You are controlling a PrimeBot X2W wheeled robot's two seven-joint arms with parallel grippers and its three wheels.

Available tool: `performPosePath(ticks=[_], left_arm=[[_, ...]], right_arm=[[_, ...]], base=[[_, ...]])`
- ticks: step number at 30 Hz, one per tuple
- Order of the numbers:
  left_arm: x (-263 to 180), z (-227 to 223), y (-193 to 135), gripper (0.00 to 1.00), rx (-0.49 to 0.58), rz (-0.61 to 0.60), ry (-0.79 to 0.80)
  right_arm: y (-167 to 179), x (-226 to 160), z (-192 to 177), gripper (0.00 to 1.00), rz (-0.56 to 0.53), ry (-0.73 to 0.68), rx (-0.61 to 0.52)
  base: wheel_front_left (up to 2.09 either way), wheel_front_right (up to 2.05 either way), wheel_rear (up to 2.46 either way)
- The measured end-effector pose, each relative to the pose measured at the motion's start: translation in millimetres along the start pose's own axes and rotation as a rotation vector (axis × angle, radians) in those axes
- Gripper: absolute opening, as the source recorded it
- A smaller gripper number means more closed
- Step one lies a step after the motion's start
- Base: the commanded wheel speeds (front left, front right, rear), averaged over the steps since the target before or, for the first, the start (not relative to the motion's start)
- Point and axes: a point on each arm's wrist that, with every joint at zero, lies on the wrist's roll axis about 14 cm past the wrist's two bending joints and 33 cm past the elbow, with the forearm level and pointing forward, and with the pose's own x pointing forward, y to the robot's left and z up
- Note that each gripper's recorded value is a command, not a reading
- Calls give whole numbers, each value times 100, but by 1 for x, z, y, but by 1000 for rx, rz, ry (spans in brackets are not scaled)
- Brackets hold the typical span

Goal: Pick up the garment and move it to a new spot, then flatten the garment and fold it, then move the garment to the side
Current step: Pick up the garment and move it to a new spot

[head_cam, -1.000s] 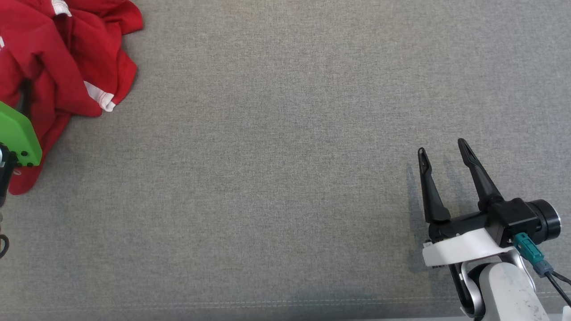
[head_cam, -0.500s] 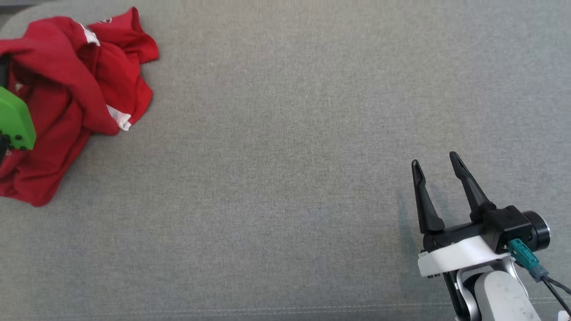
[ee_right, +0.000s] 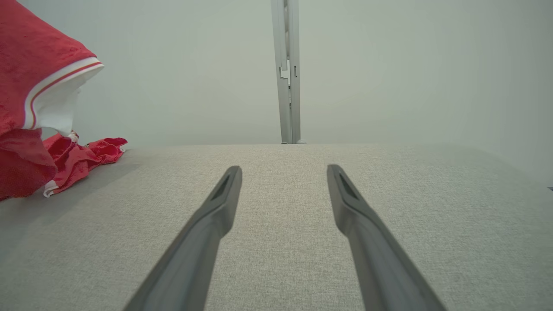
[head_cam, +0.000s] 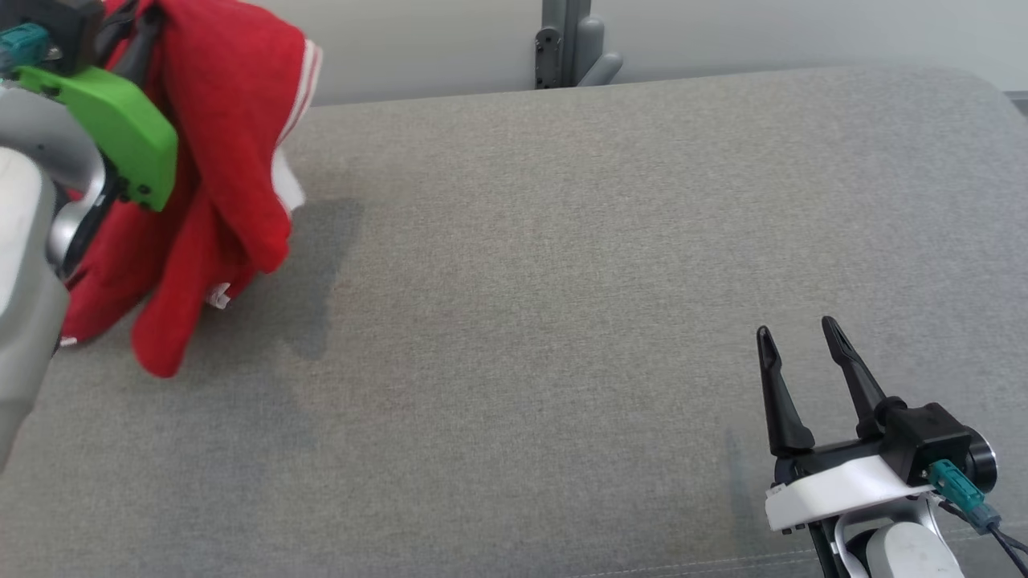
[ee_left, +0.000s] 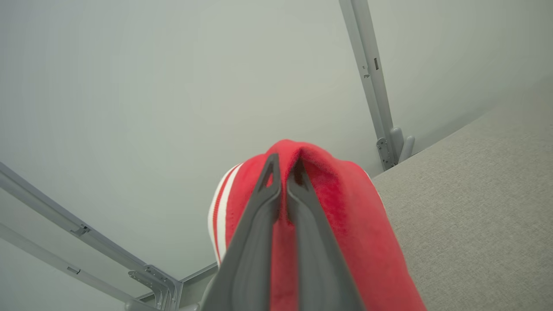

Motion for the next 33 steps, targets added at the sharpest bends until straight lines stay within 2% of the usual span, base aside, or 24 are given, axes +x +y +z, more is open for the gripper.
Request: performPosePath(ticks=[4,9,15,18,23,24,33], left_arm=[[13,48,-47,0,-5,-108,-106],[21,95,-114,0,-70,-240,-213],[25,107,-194,0,-215,-383,-261],[28,83,-230,0,-263,-434,-209],[36,14,-267,0,-342,-445,-59],[36,14,-267,0,-342,-445,-59],[50,-99,-273,0,-387,-343,165]], right_arm=[[-13,-13,9,100,-46,-19,-7],[-26,-27,19,100,-94,-40,-9],[-39,-36,20,100,-139,-42,-8],[-39,-35,17,100,-142,-33,-2],[-44,-30,12,100,-152,-21,5],[-44,-30,12,100,-152,-21,5],[-59,-24,-5,100,-192,32,-4]], base=[[0,0,0],[0,0,0],[0,0,0],[0,0,0],[0,0,0],[0,0,0],[0,0,0]])
